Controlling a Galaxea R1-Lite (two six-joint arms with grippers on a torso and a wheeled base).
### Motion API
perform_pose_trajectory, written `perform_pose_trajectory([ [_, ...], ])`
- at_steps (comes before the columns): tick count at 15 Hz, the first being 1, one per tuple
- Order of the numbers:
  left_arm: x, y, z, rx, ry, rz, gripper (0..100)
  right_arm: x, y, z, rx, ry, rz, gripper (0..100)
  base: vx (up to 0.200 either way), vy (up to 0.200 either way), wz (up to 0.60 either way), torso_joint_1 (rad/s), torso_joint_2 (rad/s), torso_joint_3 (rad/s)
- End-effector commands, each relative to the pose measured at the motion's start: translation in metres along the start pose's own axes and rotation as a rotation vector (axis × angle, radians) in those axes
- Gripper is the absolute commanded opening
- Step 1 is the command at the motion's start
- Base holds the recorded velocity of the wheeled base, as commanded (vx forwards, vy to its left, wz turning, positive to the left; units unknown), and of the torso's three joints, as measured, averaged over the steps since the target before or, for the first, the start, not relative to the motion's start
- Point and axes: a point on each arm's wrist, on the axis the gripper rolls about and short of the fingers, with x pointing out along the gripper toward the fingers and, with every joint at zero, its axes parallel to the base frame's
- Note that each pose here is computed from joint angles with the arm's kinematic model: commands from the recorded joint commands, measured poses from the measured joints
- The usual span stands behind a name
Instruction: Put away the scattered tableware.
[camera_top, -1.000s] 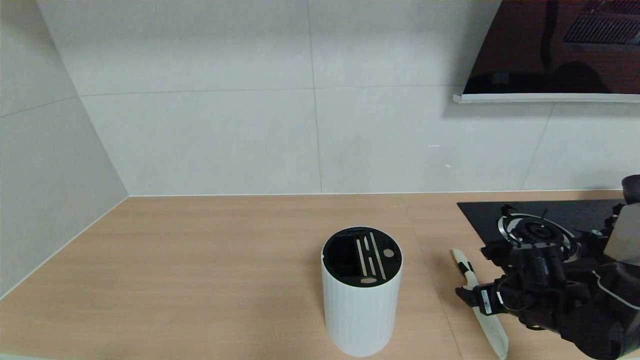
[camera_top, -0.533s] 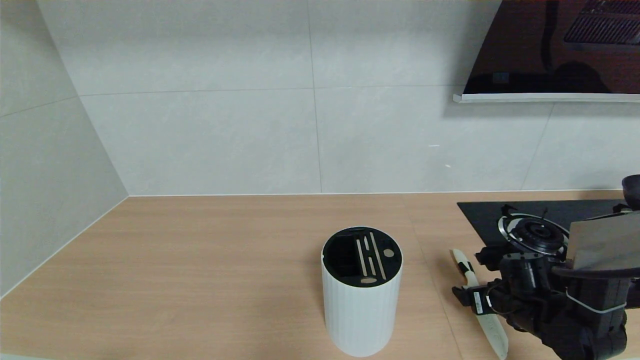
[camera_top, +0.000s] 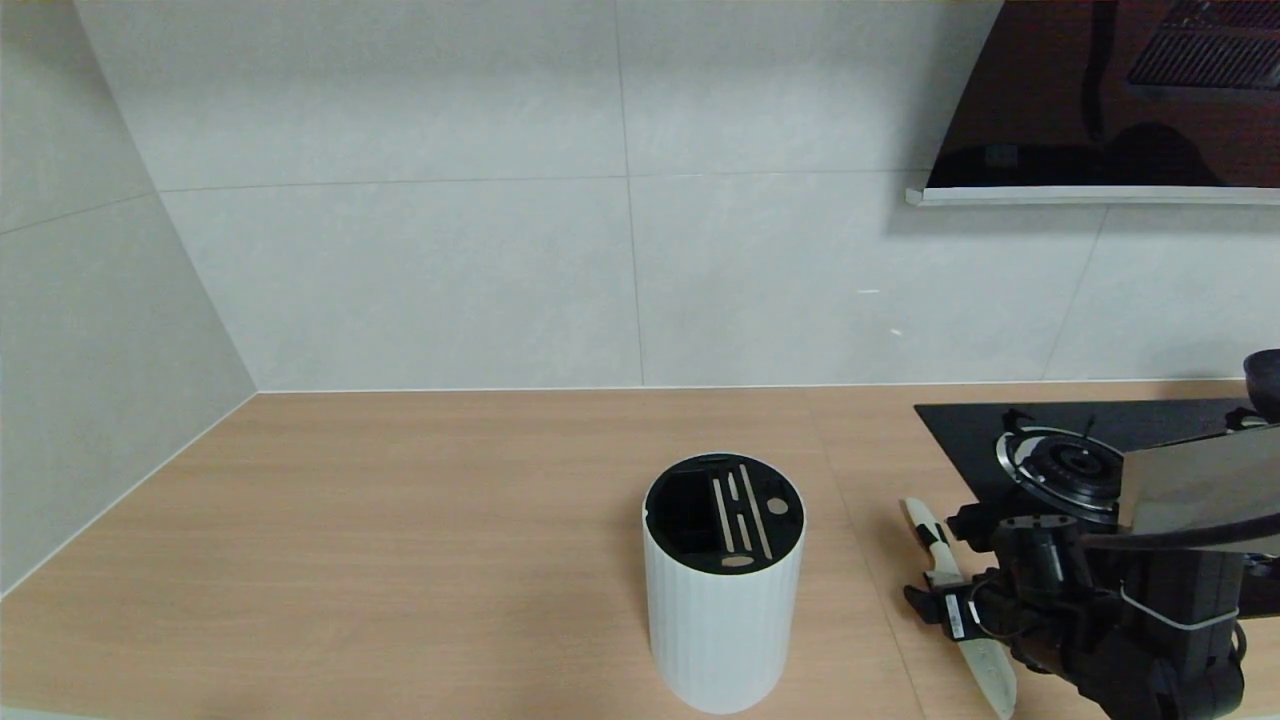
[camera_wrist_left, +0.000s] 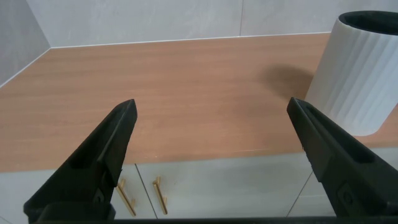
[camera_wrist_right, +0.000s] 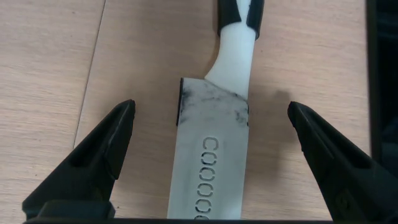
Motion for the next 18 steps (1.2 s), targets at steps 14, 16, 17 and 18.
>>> perform_pose_trajectory([
  [14, 0.0000, 0.0000, -0.0001, 0.000, 0.000, 0.000, 100, 0.0011, -0.0007, -0.0016, 0.001, 0.006, -0.003, 0, 0.000, 0.000, 0.00, 0.000, 0.00, 0.000],
  [16, 0.0000, 0.0000, -0.0001, 0.000, 0.000, 0.000, 100, -0.0008, -0.0010, 0.0008, 0.004, -0.003, -0.003, 0, 0.000, 0.000, 0.00, 0.000, 0.00, 0.000],
  [17, 0.0000, 0.0000, -0.0001, 0.000, 0.000, 0.000, 100, -0.0010, -0.0010, 0.0012, 0.002, -0.004, -0.003, 0, 0.000, 0.000, 0.00, 0.000, 0.00, 0.000],
  [18, 0.0000, 0.0000, -0.0001, 0.003, 0.000, 0.000, 100, -0.0043, -0.0007, 0.0049, 0.003, -0.018, -0.005, 0, 0.000, 0.000, 0.00, 0.000, 0.00, 0.000],
])
